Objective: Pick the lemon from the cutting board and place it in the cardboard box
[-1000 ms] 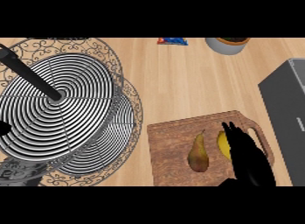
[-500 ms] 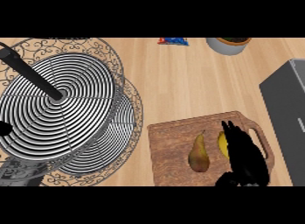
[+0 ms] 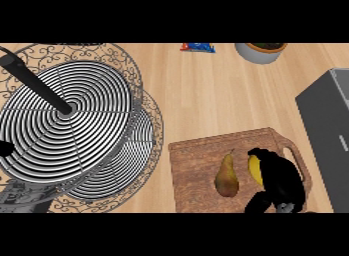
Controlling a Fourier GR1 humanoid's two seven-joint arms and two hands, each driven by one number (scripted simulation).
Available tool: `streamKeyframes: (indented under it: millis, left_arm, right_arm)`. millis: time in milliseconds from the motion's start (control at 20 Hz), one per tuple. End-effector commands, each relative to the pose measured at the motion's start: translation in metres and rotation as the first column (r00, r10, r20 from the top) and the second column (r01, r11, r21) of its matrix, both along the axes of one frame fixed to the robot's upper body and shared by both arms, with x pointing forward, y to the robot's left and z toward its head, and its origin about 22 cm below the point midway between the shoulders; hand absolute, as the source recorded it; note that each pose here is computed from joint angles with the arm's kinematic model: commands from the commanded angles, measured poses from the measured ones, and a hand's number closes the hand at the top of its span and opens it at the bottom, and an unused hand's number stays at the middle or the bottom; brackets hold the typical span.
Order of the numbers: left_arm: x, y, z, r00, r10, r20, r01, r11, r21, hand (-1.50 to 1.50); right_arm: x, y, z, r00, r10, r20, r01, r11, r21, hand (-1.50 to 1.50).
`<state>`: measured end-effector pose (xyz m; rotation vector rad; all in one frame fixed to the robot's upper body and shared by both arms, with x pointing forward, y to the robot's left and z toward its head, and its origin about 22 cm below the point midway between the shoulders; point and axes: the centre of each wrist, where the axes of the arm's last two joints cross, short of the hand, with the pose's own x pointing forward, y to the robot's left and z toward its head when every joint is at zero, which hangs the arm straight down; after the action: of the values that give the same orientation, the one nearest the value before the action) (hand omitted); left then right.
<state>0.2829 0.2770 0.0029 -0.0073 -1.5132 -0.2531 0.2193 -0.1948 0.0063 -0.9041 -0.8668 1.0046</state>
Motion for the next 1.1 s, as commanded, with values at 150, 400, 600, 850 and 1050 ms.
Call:
streamKeyframes:
  millis: [150,400,600,850,1050]
  left_arm:
    - [0.015,-0.057,0.020,0.982,-0.163,0.098,0.155,0.984,0.083,0.00]
    - [0.012,-0.033,0.033,0.986,-0.127,0.111,0.120,0.990,0.071,0.00]
    - [0.004,-0.015,0.015,0.995,-0.065,0.074,0.061,0.997,0.054,0.00]
    - [-0.001,-0.013,0.014,0.994,-0.063,0.086,0.058,0.997,0.060,0.00]
    - [-0.012,-0.001,0.005,0.996,-0.050,0.075,0.045,0.996,0.071,0.00]
  right_arm:
    - [0.012,-0.008,-0.009,0.997,0.053,0.049,-0.050,0.997,-0.064,1.50]
    - [-0.018,-0.042,-0.009,0.973,0.206,0.106,-0.194,0.974,-0.113,1.50]
    - [-0.058,-0.074,0.002,0.860,0.504,0.082,-0.495,0.862,-0.106,1.50]
    - [-0.054,-0.135,0.036,0.802,0.529,0.279,-0.478,0.847,-0.233,1.50]
    - [-0.079,-0.152,0.053,0.753,0.545,0.369,-0.502,0.838,-0.214,1.50]
